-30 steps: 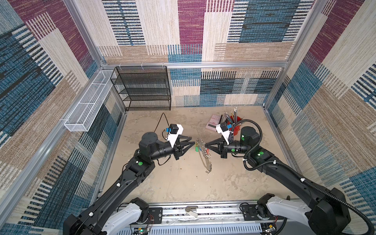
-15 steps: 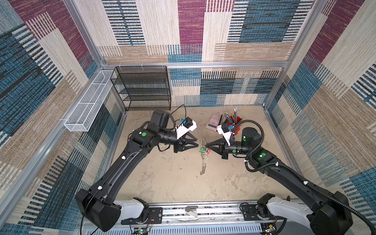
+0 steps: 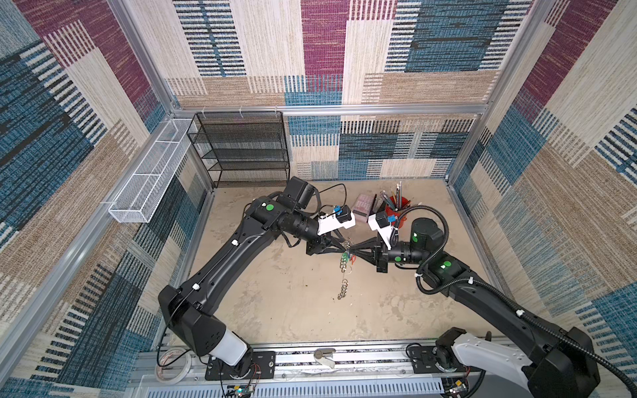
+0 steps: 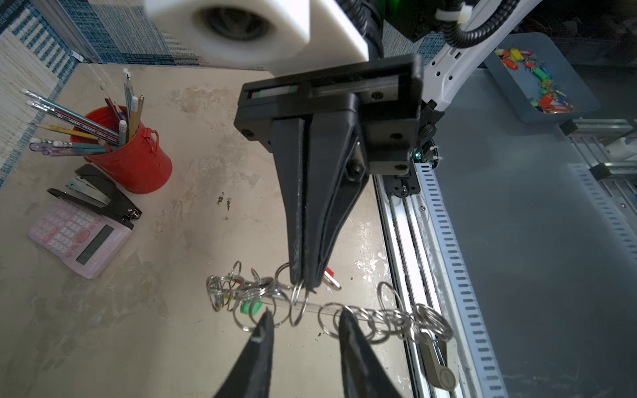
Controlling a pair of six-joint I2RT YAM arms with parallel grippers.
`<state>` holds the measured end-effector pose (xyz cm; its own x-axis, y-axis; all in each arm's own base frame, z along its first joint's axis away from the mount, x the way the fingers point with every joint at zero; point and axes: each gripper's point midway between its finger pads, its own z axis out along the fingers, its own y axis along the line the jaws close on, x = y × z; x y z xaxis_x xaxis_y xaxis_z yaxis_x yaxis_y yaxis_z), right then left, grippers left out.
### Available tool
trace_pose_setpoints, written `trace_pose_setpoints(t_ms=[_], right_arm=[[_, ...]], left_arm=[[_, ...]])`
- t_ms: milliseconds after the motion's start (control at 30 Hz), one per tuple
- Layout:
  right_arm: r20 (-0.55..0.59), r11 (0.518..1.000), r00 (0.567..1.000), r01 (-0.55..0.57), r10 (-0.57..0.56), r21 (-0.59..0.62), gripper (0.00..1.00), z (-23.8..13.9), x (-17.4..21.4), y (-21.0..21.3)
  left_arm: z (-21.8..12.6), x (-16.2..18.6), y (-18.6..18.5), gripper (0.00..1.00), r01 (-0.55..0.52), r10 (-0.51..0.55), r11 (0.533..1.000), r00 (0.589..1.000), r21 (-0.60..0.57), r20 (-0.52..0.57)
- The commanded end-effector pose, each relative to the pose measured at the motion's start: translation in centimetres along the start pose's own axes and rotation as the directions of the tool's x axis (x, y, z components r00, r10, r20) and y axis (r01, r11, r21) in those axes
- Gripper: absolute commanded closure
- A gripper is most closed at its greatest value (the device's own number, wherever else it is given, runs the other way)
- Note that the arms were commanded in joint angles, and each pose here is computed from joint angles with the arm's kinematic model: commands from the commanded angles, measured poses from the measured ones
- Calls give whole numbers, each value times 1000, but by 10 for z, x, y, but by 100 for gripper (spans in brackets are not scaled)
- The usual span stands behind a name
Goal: Put the keys on the keyring
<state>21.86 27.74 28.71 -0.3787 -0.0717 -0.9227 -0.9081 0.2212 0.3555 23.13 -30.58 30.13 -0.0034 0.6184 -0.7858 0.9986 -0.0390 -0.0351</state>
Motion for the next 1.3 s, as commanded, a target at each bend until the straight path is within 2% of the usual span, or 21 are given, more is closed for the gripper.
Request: trace_pose_setpoints(t_ms=[0,367,600,800,833,933,1000,1167,1267], right_arm=[[41,998,998,55,-54,-28,100,-1,-12,8],[41,998,998,58,-57,-27,100,0,-11,9],[35,998,998,55,-54,-19,100,1,-9,7],[44,999,998,49,-49,-1,100,0,-13,5],[47,999,998,44,-44,4,95,-1,-14,5],[70,999,997,44,-45,17,71,-7,-21,6],[84,999,996,37,-39,16,62,-12,-24,6],[100,1000,995,19,-19,-1,51,-19,-26,9],[74,1000,997,-5,7,-27,51,-16,-18,9]], left_arm=[[2,6,-2,68,-15,16,1000,999,16,-45],[12,9,-6,79,-10,14,999,997,51,-71],[15,9,-3,99,-8,11,999,997,45,-74],[16,8,-4,100,2,0,999,999,35,-53],[16,8,-4,100,4,-3,1000,999,31,-48],[15,10,-7,100,2,-1,1000,1000,16,-28],[13,8,-10,100,0,0,1000,1000,10,-9],[10,4,-16,100,-10,10,1000,999,-2,46],[11,6,-18,100,-6,7,1000,998,-10,65]])
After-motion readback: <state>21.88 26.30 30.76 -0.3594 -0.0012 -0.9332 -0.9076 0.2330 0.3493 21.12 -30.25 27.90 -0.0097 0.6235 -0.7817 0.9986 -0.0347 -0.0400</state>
